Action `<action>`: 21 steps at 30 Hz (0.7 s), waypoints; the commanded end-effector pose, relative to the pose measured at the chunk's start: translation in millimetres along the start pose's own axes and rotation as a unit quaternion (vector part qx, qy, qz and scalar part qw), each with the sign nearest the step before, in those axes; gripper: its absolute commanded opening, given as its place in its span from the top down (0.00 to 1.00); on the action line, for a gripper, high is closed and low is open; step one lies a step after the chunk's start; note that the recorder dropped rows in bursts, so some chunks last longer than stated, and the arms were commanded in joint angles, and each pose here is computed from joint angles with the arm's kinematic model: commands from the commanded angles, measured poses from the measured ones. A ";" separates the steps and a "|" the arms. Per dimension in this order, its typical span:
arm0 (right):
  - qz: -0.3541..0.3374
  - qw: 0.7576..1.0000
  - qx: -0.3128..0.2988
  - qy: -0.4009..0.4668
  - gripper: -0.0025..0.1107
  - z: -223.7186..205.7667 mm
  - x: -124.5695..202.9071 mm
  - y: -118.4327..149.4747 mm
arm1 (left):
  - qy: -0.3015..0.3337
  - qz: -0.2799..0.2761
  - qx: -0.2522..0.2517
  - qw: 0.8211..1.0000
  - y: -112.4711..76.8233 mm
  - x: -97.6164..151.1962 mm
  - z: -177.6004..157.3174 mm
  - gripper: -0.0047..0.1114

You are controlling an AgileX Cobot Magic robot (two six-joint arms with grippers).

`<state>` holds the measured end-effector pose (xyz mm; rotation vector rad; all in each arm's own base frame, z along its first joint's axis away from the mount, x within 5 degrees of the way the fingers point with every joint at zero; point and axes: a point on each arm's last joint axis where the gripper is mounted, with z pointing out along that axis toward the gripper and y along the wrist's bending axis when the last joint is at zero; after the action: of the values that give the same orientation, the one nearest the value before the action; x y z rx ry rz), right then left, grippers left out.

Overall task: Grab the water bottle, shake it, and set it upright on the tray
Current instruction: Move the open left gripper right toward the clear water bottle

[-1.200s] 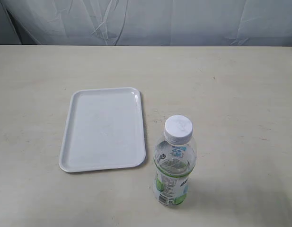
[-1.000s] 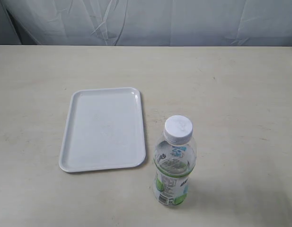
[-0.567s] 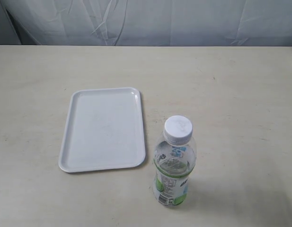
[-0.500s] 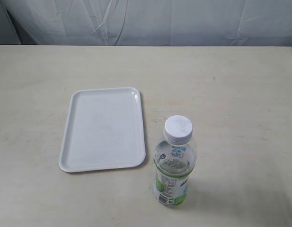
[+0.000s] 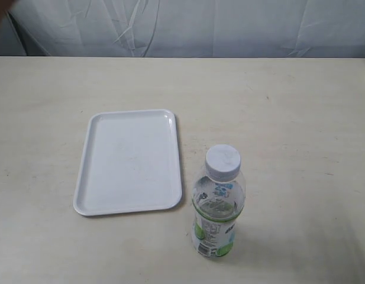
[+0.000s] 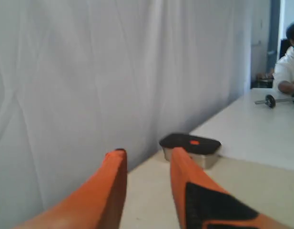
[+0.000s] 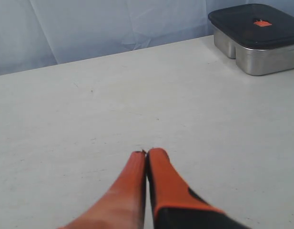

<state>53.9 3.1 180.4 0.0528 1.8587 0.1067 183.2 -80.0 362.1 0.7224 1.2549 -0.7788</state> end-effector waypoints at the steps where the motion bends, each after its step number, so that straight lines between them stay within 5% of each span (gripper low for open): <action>1: -0.002 1.000 0.002 -0.004 0.94 0.0 -0.3 -0.3 | 0.041 -0.035 0.059 0.997 4.7 22.4 11.2 0.52; 7: -0.002 1.000 0.002 -0.004 0.94 0.0 -0.3 -0.3 | 0.070 -0.081 0.130 0.986 -12.0 47.3 37.9 0.47; 11: -0.002 1.000 0.002 -0.004 0.94 0.0 -0.3 -0.3 | 0.075 -0.046 0.165 0.982 -26.2 54.7 48.5 0.47; 16: -0.002 1.000 0.002 -0.004 0.94 0.0 -0.3 -0.3 | 0.060 -0.057 0.166 0.983 -33.5 52.2 54.5 0.46; 21: -0.002 1.000 0.002 -0.004 0.94 0.0 -0.3 -0.3 | 0.062 -0.037 0.177 0.982 -38.6 56.4 58.8 0.21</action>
<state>53.9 3.1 180.4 0.0528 1.8587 0.1067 190.0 -151.4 314.8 1.0144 1.2963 -1.0603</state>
